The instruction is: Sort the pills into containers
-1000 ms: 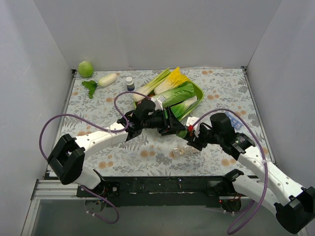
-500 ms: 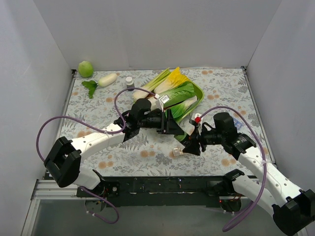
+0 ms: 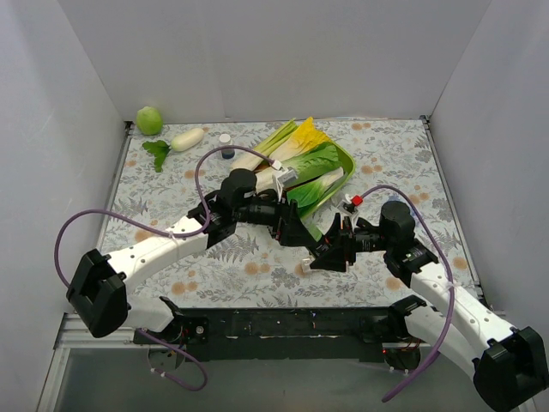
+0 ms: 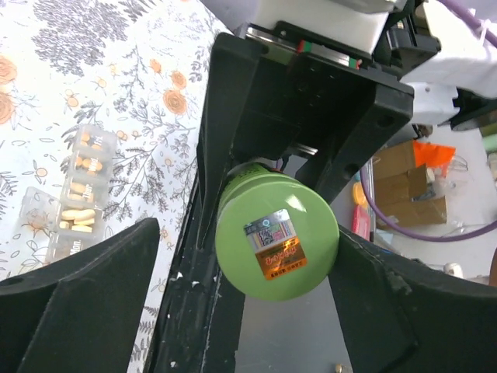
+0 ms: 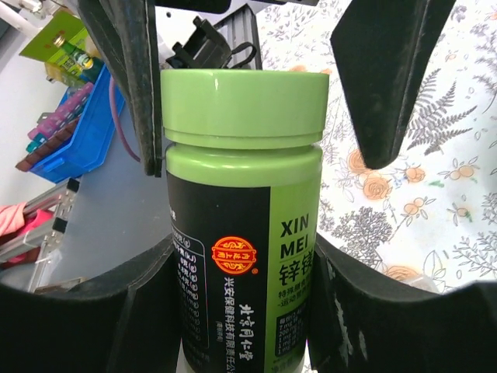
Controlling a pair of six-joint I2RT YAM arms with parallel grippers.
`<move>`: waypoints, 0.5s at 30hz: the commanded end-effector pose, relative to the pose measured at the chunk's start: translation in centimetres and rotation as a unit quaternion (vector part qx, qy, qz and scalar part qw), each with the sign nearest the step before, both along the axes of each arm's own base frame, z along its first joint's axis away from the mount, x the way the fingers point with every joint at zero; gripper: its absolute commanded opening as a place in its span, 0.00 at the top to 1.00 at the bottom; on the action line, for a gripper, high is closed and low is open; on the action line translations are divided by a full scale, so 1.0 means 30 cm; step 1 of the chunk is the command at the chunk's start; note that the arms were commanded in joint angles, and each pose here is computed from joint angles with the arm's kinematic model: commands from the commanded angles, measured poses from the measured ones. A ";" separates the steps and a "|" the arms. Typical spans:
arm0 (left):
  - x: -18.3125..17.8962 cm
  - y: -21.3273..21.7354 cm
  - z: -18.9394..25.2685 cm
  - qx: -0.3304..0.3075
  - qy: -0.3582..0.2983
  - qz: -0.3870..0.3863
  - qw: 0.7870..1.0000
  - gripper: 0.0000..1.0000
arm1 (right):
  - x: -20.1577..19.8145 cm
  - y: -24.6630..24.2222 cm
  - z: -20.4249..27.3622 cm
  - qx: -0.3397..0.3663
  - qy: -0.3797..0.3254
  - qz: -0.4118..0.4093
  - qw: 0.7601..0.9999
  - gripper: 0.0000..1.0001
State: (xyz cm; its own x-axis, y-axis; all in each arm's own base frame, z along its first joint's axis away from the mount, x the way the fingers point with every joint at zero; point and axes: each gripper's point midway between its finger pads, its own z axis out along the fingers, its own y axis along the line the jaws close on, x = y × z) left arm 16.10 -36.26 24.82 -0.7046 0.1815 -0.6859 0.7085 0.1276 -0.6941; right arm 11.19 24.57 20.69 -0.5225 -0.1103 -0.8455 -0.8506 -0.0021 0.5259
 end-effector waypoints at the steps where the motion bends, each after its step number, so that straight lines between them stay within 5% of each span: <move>1: 0.047 0.030 0.145 -0.043 -0.044 0.048 0.997 0.10 | 0.015 0.006 0.117 0.039 -0.092 0.013 0.995 0.99; 3: 0.060 0.043 0.185 -0.055 -0.054 0.059 0.995 0.02 | 0.021 0.005 0.102 0.029 -0.097 0.009 0.995 0.99; 10: 0.075 0.138 0.299 -0.081 -0.096 0.110 0.986 0.02 | 0.044 -0.009 0.063 0.002 -0.149 -0.004 0.989 0.99; 15: 0.104 0.186 0.288 -0.075 -0.056 0.182 0.979 0.02 | 0.108 -0.035 0.038 -0.049 -0.231 -0.030 0.971 0.99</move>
State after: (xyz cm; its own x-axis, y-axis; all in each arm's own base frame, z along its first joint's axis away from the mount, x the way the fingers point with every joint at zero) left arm 18.17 -31.82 32.96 -0.6025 -0.0875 -0.7933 0.7676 0.2085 -0.6060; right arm 12.41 24.05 20.19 -0.3175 -0.1509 -0.9362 -0.9481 0.0351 0.3159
